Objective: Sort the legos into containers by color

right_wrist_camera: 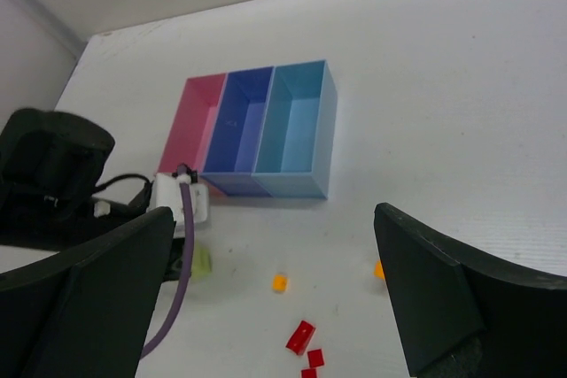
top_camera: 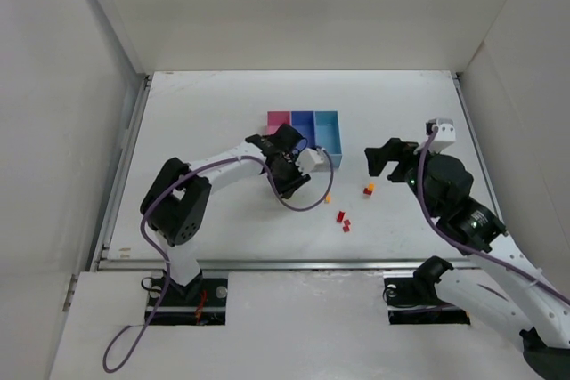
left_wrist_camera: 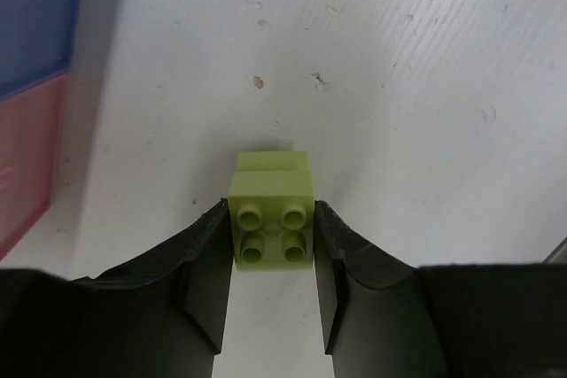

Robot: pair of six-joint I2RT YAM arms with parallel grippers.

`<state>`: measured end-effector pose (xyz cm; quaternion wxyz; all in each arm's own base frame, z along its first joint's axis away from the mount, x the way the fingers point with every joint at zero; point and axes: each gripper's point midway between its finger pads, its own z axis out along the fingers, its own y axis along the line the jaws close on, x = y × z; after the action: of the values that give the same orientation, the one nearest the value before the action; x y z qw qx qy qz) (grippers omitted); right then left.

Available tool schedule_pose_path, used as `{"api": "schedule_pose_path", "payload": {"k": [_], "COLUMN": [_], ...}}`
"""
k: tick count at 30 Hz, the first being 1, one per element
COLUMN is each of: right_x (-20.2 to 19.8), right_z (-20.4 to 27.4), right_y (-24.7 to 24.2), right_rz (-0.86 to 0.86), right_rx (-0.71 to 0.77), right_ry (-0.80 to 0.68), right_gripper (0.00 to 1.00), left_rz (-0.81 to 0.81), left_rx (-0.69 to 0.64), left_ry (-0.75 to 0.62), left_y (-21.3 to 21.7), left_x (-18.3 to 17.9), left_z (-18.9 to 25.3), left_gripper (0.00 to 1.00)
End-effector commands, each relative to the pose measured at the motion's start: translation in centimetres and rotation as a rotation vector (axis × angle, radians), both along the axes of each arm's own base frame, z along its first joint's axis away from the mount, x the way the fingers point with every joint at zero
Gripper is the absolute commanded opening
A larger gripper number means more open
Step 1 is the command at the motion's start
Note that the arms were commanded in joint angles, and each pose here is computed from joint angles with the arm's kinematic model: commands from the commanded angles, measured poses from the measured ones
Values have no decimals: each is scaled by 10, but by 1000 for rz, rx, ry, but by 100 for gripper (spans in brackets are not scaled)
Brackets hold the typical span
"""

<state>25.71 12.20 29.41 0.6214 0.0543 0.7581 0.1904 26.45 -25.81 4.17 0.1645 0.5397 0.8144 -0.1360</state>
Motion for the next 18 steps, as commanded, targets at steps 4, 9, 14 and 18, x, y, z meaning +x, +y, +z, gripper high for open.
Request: {"api": "schedule_pose_path", "payload": {"k": [4,9,14,18], "right_x": [-3,-2,20,34], "right_z": [-12,5,48,58], "right_y": [53,115,117,113], "right_rz": [291,605,708,821], "right_rx": [-74,-104,-58,46], "right_ry": [25,-4,-152,-237], "right_gripper": [100,100,100,100], "left_rz": [47,18,10,-29], "left_rx": [-237,-587,-856,-975], "left_ry": [-34,-50,62,108], "left_y": [-20,-34,-32,-30], "left_x": [23,35,40,34], "left_z": [106,223,278,297], "left_gripper": [0,0,0,0]}}
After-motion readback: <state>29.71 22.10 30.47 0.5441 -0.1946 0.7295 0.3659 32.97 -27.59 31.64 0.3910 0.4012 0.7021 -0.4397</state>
